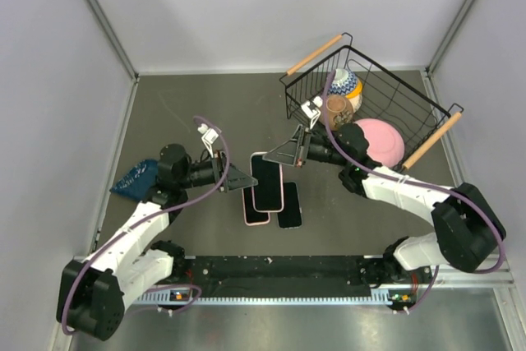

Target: Put the phone into the phone case

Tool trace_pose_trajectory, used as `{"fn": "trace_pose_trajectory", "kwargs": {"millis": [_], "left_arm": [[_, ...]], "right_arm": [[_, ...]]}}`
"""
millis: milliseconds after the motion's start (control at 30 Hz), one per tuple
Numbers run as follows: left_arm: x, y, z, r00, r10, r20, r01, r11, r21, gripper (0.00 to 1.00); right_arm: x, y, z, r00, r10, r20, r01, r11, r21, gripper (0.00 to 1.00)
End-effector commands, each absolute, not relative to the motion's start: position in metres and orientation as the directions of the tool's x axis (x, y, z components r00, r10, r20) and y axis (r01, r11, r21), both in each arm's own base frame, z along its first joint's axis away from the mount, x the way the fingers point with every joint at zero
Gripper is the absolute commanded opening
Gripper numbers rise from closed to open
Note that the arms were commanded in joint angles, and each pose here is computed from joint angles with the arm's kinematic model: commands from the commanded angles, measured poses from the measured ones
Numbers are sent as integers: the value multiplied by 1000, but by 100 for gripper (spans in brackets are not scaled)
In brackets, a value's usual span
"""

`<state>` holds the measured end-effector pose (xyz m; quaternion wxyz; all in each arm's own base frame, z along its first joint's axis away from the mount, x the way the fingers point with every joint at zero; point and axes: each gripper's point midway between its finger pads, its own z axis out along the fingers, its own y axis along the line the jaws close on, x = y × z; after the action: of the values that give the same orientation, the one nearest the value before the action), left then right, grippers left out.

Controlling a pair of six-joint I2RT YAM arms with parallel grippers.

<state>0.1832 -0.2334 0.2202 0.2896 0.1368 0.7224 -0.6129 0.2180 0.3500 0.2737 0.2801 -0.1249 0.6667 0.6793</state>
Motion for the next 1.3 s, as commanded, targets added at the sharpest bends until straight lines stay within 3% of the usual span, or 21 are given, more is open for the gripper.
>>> {"fn": "trace_pose_trajectory", "kwargs": {"millis": [0, 233, 367, 467, 500, 567, 667, 833, 900, 1033, 1133, 1200, 1267], "left_arm": [[217, -220, 244, -696, -281, -661, 581, 321, -748, 48], [210, -226, 262, -693, -256, -674, 630, 241, -739, 49], [214, -228, 262, -695, -246, -675, 634, 233, -737, 45], [216, -229, 260, -691, -244, -681, 639, 235, -732, 29], [217, -229, 259, -691, -244, -680, 638, 236, -733, 12], [222, -228, 257, -672, -249, -697, 644, 268, -716, 0], [228, -223, 249, -653, -234, -721, 634, 351, -689, 0], [238, -216, 234, -630, -226, -743, 584, 494, -645, 0], [238, -215, 236, -620, -233, -749, 583, 502, -639, 0], [240, -210, 243, -591, -247, -768, 577, 536, -616, 0], [234, -206, 239, -602, -245, -760, 557, 553, -619, 31], [228, -207, 241, -607, -247, -755, 569, 529, -630, 46], [215, -212, 237, -638, -230, -735, 584, 478, -656, 51]], "right_arm": [[170, 342, 301, -772, 97, -628, -636, -110, 764, 0], [164, 340, 298, -778, 74, -623, -627, -137, 767, 0], [162, 340, 297, -789, 76, -610, -613, -165, 773, 0], [161, 340, 295, -796, 73, -601, -604, -167, 779, 0], [163, 340, 294, -797, 78, -599, -603, -161, 781, 0], [164, 340, 294, -799, 82, -596, -601, -148, 785, 0], [168, 341, 293, -796, 94, -598, -605, -118, 787, 0], [179, 343, 290, -790, 130, -599, -610, -62, 790, 9], [183, 343, 288, -790, 139, -597, -607, -42, 793, 1], [187, 342, 293, -781, 170, -601, -613, -23, 790, 0], [187, 341, 302, -770, 181, -611, -626, -30, 779, 0], [185, 341, 309, -767, 187, -614, -631, -48, 774, 0], [184, 340, 314, -763, 193, -617, -637, -56, 769, 0]]}}
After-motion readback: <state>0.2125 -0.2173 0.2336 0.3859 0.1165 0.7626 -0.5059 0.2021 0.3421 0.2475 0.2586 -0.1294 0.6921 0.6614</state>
